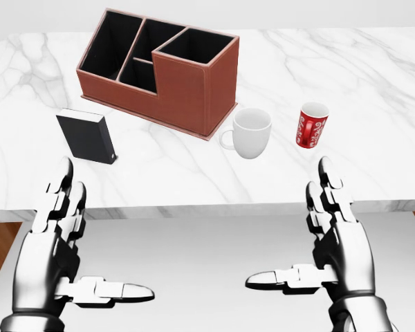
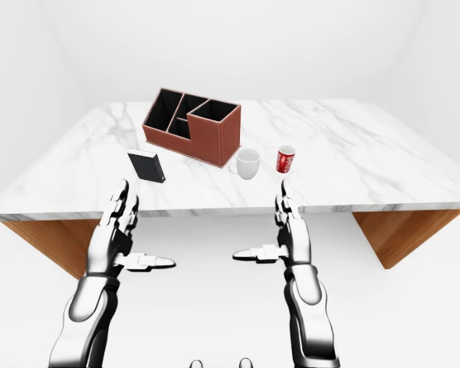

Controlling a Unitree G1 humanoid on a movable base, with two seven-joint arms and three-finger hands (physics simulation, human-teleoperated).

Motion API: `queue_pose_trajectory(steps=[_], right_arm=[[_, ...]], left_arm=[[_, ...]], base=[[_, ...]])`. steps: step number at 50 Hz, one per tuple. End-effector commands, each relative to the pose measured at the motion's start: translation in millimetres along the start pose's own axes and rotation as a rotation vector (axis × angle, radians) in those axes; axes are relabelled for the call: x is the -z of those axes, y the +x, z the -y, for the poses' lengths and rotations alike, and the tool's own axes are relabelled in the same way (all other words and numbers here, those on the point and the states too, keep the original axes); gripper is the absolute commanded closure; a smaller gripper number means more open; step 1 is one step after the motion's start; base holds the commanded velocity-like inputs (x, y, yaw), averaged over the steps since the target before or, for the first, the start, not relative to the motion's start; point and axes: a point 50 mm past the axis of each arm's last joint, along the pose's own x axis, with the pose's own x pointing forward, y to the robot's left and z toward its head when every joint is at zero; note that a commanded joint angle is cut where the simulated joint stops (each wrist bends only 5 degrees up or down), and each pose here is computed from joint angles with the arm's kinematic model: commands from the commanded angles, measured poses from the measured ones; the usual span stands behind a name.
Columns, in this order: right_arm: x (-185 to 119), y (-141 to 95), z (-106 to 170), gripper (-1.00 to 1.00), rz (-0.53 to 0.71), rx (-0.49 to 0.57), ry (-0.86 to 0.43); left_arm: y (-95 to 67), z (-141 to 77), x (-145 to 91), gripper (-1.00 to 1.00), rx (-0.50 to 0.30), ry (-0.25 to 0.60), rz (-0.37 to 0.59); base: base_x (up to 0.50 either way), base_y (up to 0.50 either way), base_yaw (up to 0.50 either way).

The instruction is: Pick up the red mug and place it to the right of the caddy.

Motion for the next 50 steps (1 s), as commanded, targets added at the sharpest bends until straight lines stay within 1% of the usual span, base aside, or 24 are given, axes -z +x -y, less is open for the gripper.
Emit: queue_pose_trajectory(steps=[1, 3, 4, 12, 16, 22, 26, 31, 32, 37, 40, 43, 45, 48, 50], right_arm=[[-34.5, -14.6, 3.6, -1.0, 0.143, 0.009, -0.002], [-39.5, -17.2, 4.1, -1.0, 0.163, 0.013, -0.006], [-45.6, -20.9, 4.2, -1.0, 0.187, 0.014, -0.014], [-70.4, -34.1, 4.5, -1.0, 0.292, 0.028, -0.024], [-80.9, -41.4, 4.1, -1.0, 0.336, 0.025, -0.028], [-89.0, -46.2, 4.3, -1.0, 0.371, 0.029, -0.035], [-90.9, -47.0, 5.2, -1.0, 0.381, 0.032, -0.032], [-90.4, -46.1, 5.2, -1.0, 0.38, 0.034, -0.031], [-90.9, -46.3, 5.4, -1.0, 0.382, 0.035, -0.032], [-88.7, -45.1, 6.1, -1.0, 0.371, 0.04, -0.038], [-90.5, -45.2, 7.4, -1.0, 0.38, 0.047, -0.04], [-91.3, -45.0, 7.4, -1.0, 0.384, 0.053, -0.048], [-90.7, -44.5, 7.0, -1.0, 0.381, 0.055, -0.053], [-92.6, -45.0, 6.9, -1.0, 0.391, 0.056, -0.046], [-93.1, -45.2, 7.9, -1.0, 0.394, 0.06, -0.044]], left_arm=[[-15.5, 1.1, -36.7, -1.0, 0.005, 0.022, 0.144], [-18.2, 0.9, -41.4, -1.0, 0.006, 0.024, 0.162], [-21.0, 0.2, -48.4, -1.0, 0.005, 0.026, 0.19], [-32.7, 0.8, -70.6, -1.0, 0.005, 0.034, 0.279], [-37.2, 2.3, -78.1, -1.0, 0.009, 0.04, 0.309], [-38.1, 2.0, -78.0, -1.0, 0.009, 0.041, 0.307], [-40.4, 0.5, -84.1, -1.0, 0.003, 0.045, 0.334], [-40.0, -0.2, -83.2, -1.0, 0.0, 0.047, 0.33], [-41.1, -0.7, -86.1, -1.0, -0.001, 0.048, 0.343], [-37.7, -2.9, -80.1, -1.0, -0.009, 0.047, 0.319], [-40.3, -2.4, -85.6, -1.0, -0.008, 0.05, 0.342], [-41.5, -2.1, -84.9, -1.0, -0.008, 0.05, 0.336], [-42.3, -1.8, -88.6, -1.0, -0.007, 0.053, 0.354], [-42.2, -2.6, -85.7, -1.0, -0.009, 0.052, 0.339], [-42.9, -2.8, -88.4, -1.0, -0.009, 0.052, 0.352]], base=[[0.0, 0.0, 0.0], [0.0, 0.0, 0.0], [0.0, 0.0, 0.0], [0.0, 0.0, 0.0], [0.0, 0.0, 0.0], [0.0, 0.0, 0.0], [0.0, 0.0, 0.0], [0.0, 0.0, 0.0], [0.0, 0.0, 0.0], [0.0, 0.0, 0.0], [0.0, 0.0, 0.0], [0.0, 0.0, 0.0], [0.0, 0.0, 0.0], [0.44, -0.01, 0.0], [0.5, 0.0, 0.0]])
